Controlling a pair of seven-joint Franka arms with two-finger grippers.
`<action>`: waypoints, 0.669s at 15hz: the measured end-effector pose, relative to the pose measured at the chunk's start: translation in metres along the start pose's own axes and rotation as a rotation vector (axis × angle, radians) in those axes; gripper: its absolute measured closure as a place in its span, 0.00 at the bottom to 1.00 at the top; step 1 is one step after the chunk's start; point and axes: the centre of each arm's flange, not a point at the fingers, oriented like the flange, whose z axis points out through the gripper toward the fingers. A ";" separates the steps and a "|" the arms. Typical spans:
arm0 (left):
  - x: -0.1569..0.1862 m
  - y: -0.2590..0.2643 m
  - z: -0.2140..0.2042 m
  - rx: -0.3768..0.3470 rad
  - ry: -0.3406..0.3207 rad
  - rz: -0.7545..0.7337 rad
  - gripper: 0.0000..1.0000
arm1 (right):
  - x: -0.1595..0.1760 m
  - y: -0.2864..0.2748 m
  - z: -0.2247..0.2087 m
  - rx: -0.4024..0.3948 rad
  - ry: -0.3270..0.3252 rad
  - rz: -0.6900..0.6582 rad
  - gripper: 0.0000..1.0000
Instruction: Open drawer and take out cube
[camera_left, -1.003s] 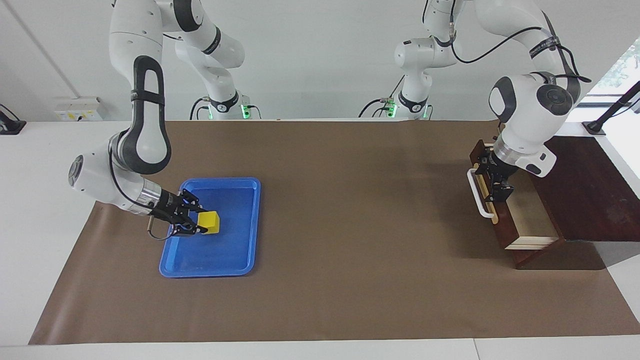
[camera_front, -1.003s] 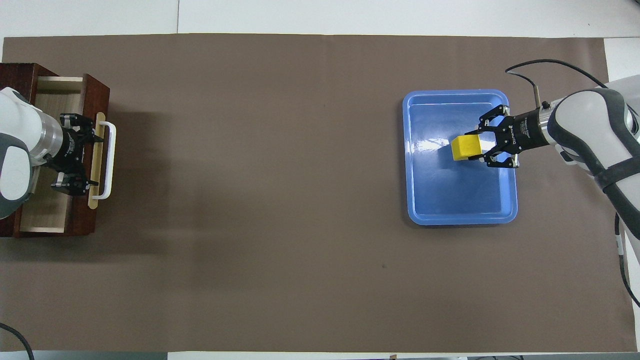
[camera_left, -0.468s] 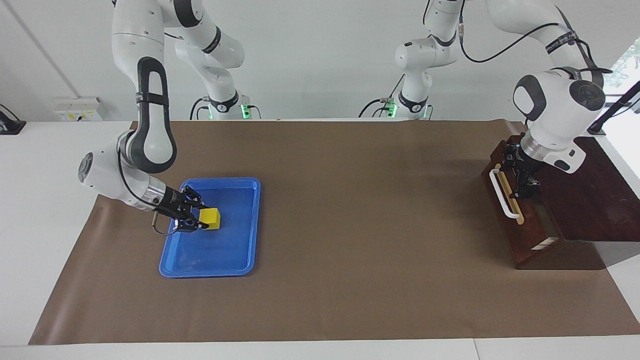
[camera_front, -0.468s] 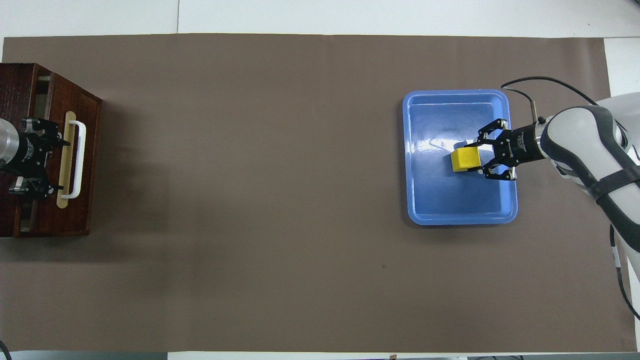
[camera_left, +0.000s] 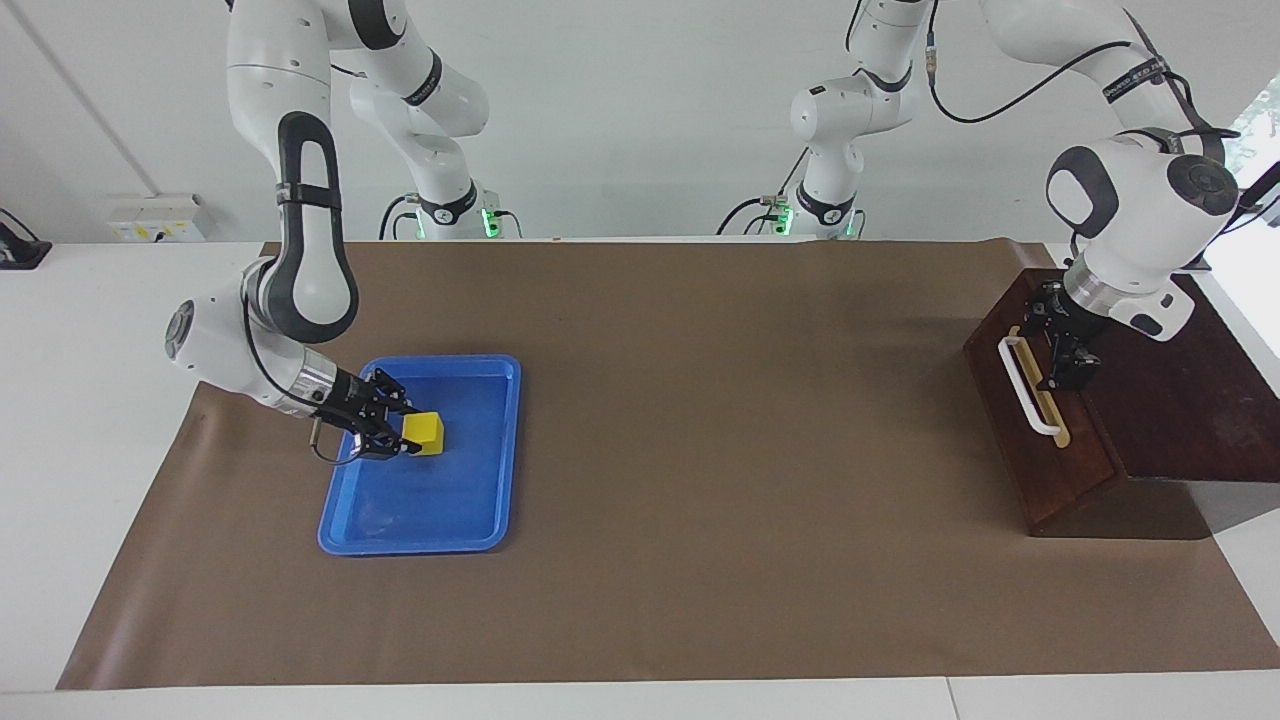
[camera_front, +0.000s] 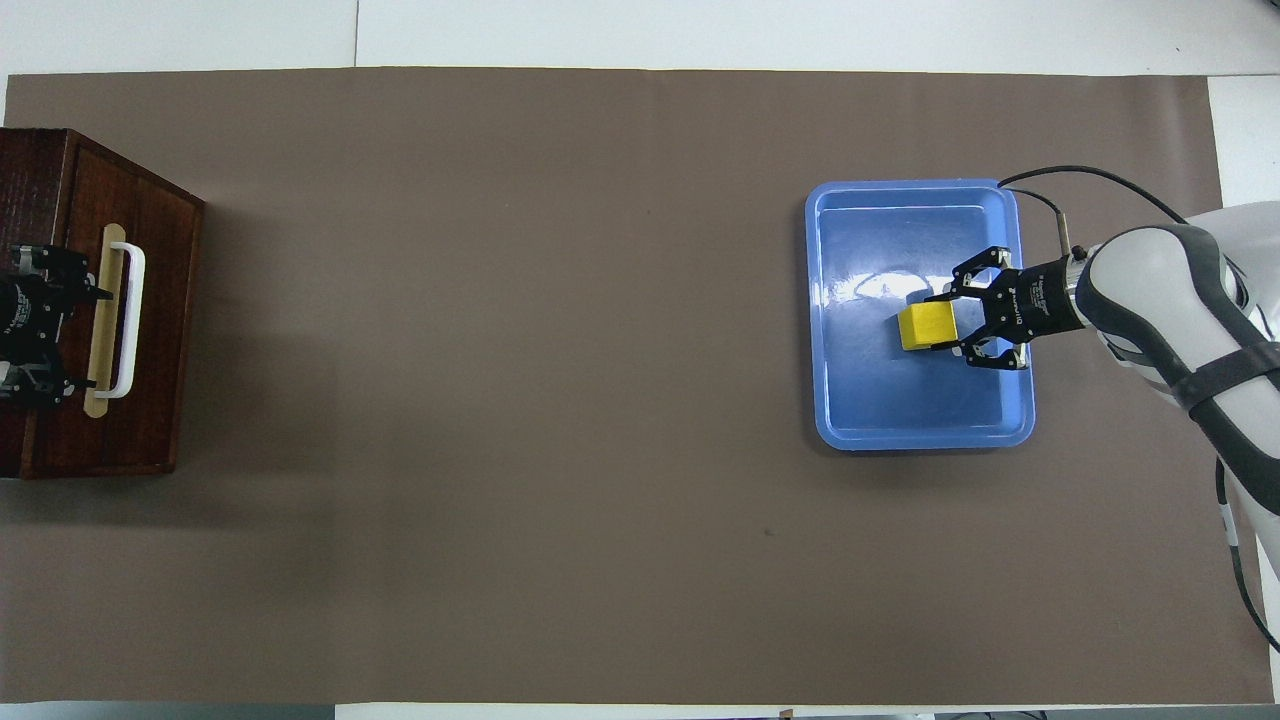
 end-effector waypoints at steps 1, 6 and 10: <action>0.001 -0.001 -0.001 -0.001 0.000 0.002 0.00 | 0.000 0.001 0.000 0.002 -0.001 -0.006 0.44; 0.004 0.000 -0.018 0.006 0.000 0.027 0.00 | -0.008 0.000 0.006 -0.006 0.000 -0.024 0.07; -0.009 0.001 -0.053 0.002 0.009 0.084 0.00 | -0.029 -0.006 -0.014 0.008 0.017 -0.078 0.00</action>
